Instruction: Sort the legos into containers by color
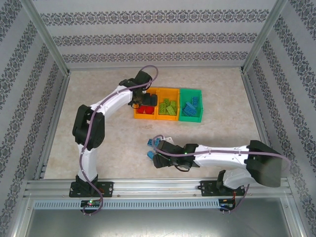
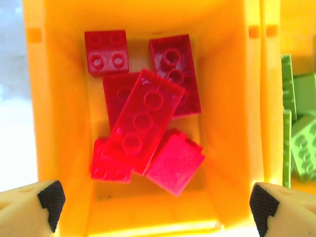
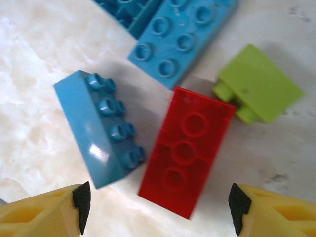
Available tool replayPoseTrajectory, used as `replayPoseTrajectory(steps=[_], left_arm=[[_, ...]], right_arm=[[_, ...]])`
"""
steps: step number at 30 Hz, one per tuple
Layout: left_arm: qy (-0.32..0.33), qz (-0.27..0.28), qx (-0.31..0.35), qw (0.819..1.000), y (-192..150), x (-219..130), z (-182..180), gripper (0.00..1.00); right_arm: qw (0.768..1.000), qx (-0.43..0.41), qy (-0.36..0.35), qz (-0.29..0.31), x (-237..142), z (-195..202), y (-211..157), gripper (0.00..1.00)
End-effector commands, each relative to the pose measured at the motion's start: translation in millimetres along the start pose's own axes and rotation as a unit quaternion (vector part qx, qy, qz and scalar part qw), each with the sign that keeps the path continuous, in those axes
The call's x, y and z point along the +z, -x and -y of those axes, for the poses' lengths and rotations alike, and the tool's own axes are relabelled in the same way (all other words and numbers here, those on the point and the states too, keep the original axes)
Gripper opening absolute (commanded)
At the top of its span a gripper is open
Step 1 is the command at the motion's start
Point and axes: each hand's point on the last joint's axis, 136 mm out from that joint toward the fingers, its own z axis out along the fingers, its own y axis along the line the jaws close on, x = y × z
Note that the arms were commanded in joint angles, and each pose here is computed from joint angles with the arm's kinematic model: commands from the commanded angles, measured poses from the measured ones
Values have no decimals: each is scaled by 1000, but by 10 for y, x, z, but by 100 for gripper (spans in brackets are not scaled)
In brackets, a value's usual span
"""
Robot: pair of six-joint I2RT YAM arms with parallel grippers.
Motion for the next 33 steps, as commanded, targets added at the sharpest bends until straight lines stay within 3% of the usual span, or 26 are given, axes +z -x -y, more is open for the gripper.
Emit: replayPoseTrajectory(steps=[1,4,8,19,24,33], left_arm=[[-5,13,-13,1000,-25,-178,-60,100],[2,7,-15,1000,-144,-195,-124,100],[4,3,-23,1000,-286,-190,-182,100],[9,-11,-34,999,-457,-132,-252,100],[12,-13,-35,999,-493,-118,-270,100],[11,-17,-42,999,-572,-96,-293,99]], right_arm=[[999,-3,-29,-12,69,20,-17,71],[997,13,-72,-9,112,172,-19,61],[997,36,-73,11,127,218,69,60],[993,67,-98,-4,142,592,148,56],[992,68,-111,-5,105,708,131,58],[994,82,-68,3,53,476,137,68]])
